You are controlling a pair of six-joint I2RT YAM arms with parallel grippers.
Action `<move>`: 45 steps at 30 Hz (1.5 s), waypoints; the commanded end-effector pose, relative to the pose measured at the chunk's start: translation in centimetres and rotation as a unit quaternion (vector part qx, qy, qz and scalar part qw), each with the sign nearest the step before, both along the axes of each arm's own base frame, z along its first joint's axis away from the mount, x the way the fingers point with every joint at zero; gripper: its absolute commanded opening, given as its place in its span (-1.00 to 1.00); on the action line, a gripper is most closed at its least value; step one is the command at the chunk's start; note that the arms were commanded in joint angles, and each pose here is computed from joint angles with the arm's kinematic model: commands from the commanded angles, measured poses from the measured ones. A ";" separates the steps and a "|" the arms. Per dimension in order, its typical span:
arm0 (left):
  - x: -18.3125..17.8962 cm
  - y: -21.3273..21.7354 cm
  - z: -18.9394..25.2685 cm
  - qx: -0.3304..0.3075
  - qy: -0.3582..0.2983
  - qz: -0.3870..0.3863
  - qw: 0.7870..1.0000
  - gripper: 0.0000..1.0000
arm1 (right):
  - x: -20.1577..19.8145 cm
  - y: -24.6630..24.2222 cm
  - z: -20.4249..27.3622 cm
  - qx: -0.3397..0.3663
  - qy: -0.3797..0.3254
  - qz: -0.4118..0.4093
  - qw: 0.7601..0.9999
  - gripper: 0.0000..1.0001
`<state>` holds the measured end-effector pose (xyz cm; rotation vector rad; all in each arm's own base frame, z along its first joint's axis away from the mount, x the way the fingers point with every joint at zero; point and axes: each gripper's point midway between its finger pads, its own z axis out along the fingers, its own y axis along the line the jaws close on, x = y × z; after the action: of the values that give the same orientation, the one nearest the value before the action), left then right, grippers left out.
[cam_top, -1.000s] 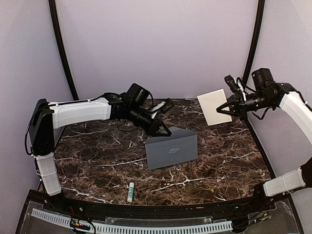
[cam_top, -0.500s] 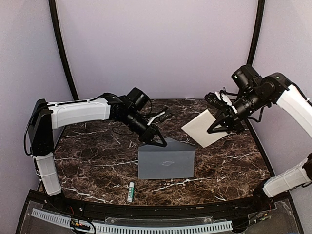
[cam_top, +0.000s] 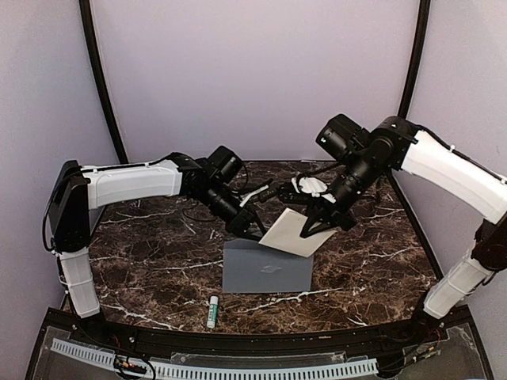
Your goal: Place the letter into the envelope and seal it
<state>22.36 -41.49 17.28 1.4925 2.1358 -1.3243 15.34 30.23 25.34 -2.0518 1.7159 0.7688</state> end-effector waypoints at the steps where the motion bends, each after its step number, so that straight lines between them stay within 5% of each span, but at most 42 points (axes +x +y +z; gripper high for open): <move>1: -0.9 0.1 0.5 -0.009 0.029 -0.014 0.999 -1.00 | 1.0 2.4 0.4 -0.004 -0.034 0.000 0.999 -1.00; 28: -2.9 -0.2 2.7 -0.044 0.054 -0.038 0.997 -1.00 | 3.0 2.9 -4.6 -0.064 -0.098 0.000 0.993 -1.00; 45: -3.2 -0.4 2.9 -0.043 0.045 -0.035 0.997 -1.00 | 2.2 3.4 -6.4 -0.085 -0.075 0.001 0.994 -1.00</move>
<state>20.30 -42.09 18.41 1.5067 2.1136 -1.4869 17.73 32.93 19.33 -2.1569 1.7453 0.4779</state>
